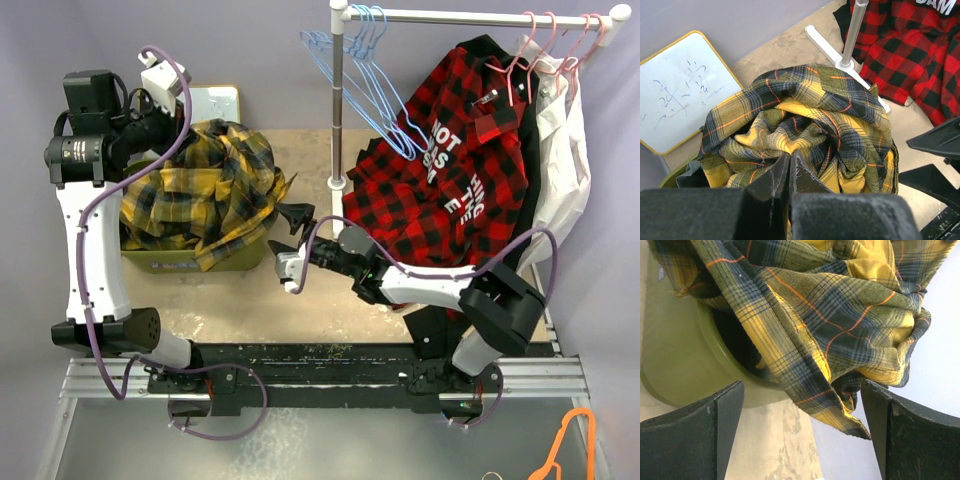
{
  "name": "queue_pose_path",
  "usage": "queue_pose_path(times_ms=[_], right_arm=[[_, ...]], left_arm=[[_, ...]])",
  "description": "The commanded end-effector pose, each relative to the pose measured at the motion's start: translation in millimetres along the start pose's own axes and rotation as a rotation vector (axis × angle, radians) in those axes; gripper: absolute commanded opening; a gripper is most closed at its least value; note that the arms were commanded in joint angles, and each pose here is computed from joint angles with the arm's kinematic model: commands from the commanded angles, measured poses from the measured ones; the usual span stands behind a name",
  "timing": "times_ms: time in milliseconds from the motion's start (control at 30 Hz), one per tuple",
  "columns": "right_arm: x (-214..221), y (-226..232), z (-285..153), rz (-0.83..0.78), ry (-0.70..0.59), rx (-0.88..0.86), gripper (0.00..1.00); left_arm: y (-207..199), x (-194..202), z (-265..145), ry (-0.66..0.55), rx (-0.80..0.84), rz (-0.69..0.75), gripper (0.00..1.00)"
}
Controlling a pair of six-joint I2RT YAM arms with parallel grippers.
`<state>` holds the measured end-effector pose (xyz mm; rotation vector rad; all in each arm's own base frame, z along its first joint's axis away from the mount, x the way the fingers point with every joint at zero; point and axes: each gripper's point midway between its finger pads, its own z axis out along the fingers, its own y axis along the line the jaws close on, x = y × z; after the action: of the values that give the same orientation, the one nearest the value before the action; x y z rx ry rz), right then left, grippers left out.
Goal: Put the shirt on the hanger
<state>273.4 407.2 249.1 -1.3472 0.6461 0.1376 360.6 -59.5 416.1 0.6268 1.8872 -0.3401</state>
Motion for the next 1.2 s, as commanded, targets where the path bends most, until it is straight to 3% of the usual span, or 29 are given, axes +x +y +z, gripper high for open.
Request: queue_pose_path(times_ms=[0,67,133,200,300,333,433,567,700,800,900,1100,1167], right_arm=[[-21,-39,23,-0.130,-0.040,0.115,1.00],[-24,-44,31,-0.143,-0.046,0.167,0.99],[-31,-53,38,-0.154,-0.056,0.228,0.88],[-41,-63,44,-0.141,-0.072,0.271,0.61],[-73,-101,41,-0.091,-0.161,0.359,0.06],[-84,-116,37,-0.064,-0.187,0.392,0.00],[-120,-171,23,0.009,-0.240,0.460,0.00],[-132,-224,9,0.122,-0.159,0.510,0.00],[-129,-248,-35,0.184,-0.076,0.606,0.00],[-111,-229,-67,0.280,-0.001,0.604,0.00],[-86,-181,-86,0.429,0.059,0.541,0.00],[-23,-95,-114,0.668,0.194,0.564,0.00],[-9,-79,-115,0.689,0.225,0.577,0.00]], left_arm=[[-10,-18,-16,-0.067,0.004,0.065,0.00],[-13,-17,-16,-0.066,0.017,0.061,0.00],[-16,-15,-15,-0.062,0.033,0.054,0.00],[-20,-13,-14,-0.059,0.052,0.048,0.00],[-22,-11,-8,-0.051,0.075,0.048,0.00],[-21,-12,-6,-0.048,0.077,0.052,0.00],[-23,-16,12,-0.011,0.099,0.063,0.00],[-47,-28,50,0.026,0.144,0.135,0.00],[-72,-21,97,0.062,0.227,0.142,0.00],[-92,2,133,0.129,0.303,0.116,0.00],[-106,21,163,0.161,0.346,0.092,0.00],[-105,39,183,0.204,0.330,0.077,0.01],[-100,41,176,0.217,0.299,0.097,0.20]])
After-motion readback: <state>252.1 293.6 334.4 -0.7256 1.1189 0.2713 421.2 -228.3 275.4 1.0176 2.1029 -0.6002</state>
